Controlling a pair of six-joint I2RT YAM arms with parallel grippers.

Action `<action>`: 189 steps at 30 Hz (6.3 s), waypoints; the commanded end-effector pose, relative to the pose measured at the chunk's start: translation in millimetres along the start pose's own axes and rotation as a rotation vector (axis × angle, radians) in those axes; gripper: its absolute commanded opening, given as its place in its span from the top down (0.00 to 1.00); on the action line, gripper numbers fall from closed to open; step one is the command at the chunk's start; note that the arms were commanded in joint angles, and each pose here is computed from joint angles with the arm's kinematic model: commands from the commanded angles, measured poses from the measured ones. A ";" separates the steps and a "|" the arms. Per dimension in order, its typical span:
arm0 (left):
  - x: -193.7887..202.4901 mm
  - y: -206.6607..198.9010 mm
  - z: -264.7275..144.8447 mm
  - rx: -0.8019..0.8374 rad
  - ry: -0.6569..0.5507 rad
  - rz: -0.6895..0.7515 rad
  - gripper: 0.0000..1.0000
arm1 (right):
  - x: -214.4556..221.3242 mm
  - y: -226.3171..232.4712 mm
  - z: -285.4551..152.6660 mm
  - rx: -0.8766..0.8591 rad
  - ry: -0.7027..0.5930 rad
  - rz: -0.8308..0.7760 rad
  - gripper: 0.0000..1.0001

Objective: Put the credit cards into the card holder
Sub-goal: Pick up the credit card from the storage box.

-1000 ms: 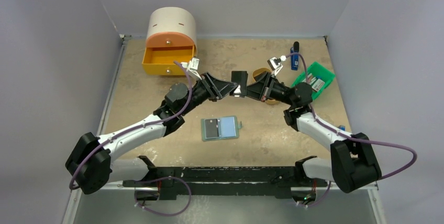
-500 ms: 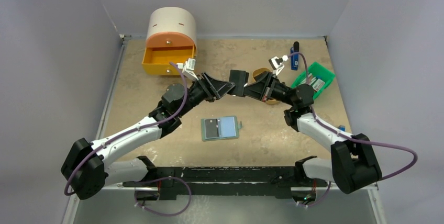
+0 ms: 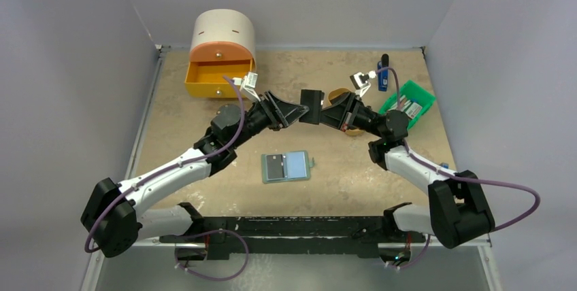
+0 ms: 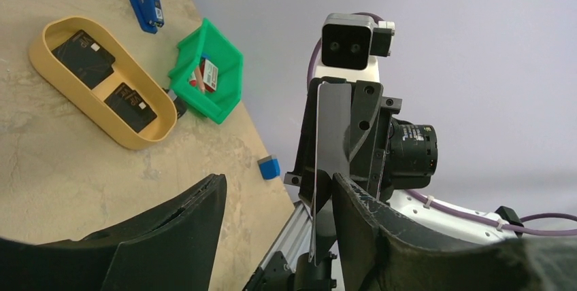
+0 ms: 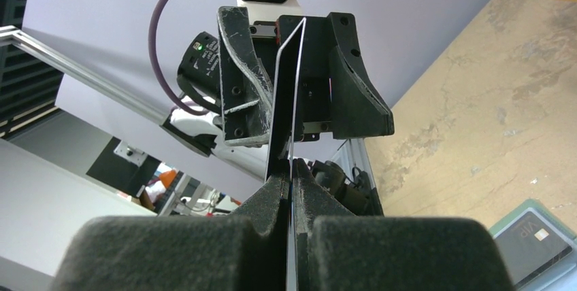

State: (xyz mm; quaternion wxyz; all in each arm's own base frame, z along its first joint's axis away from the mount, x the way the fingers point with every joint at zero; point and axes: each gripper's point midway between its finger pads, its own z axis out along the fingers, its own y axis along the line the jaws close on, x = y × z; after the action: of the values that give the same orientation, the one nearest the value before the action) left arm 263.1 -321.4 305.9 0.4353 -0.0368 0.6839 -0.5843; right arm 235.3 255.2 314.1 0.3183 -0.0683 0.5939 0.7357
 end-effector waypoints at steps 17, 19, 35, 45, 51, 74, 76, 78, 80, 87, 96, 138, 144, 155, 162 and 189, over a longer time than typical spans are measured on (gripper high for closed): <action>-22.2 12.5 -6.3 -0.165 -0.050 0.035 0.23 | -4.6 22.0 1.1 -0.057 -0.018 -0.052 1.00; -24.6 9.6 -6.5 -0.165 -0.051 0.039 0.21 | -5.5 22.8 1.5 -0.064 -0.020 -0.051 1.00; -27.7 -22.4 -1.2 -0.055 -0.025 0.007 0.15 | -9.6 19.8 3.2 -0.070 -0.037 -0.030 1.00; -37.5 -42.2 -4.1 -0.007 -0.044 0.006 0.13 | -10.4 17.2 3.7 -0.055 -0.041 -0.023 1.00; -42.2 -32.4 -7.3 -0.059 -0.072 0.028 0.12 | -10.8 12.2 3.3 -0.040 -0.051 0.010 1.00; -51.1 48.3 -63.8 -0.420 -0.199 0.137 0.13 | -28.0 -58.2 -17.2 0.568 0.087 -0.545 1.00; -59.1 46.2 -72.1 -0.442 -0.235 0.118 0.12 | -29.0 -53.2 -17.8 0.644 0.098 -0.735 1.00; -68.9 40.9 -81.6 -0.456 -0.279 0.095 0.11 | -26.6 -44.6 -14.8 0.666 0.116 -0.924 1.00; -75.2 27.1 -87.9 -0.423 -0.301 0.065 0.09 | -33.3 -33.9 -15.5 0.683 0.091 -1.108 1.00; -86.6 -36.7 -97.9 -0.233 -0.296 -0.095 0.01 | -55.0 6.1 -12.9 0.664 0.047 -1.918 1.00; -80.5 -116.4 -66.7 0.055 -0.129 -0.295 0.00 | -44.4 34.4 9.1 0.598 0.135 -2.522 1.00; -17.0 -59.8 -39.1 -0.161 0.177 -0.157 0.60 | -26.3 32.7 17.2 0.511 0.261 -2.614 1.00; -15.9 -52.5 -34.9 -0.167 0.163 -0.165 0.79 | -24.1 34.6 19.0 0.496 0.251 -2.611 1.00; -44.5 -26.6 -44.6 -0.249 -0.021 -0.171 1.00 | -18.1 41.7 22.3 0.454 0.191 -2.483 0.42; -102.0 -1.8 -90.3 -0.425 -0.347 -0.096 1.00 | -38.0 51.2 27.6 0.588 -0.069 -1.896 0.01; -103.2 -34.3 -121.8 0.149 -0.601 -0.104 1.00 | -30.8 36.4 41.8 0.080 -0.208 -0.200 0.17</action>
State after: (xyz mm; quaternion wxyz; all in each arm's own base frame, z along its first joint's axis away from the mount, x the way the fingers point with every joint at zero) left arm 246.2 -188.3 339.5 0.5750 -0.2185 0.5562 -0.5588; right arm 278.5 276.1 314.1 0.4485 -0.0140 0.6609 0.6016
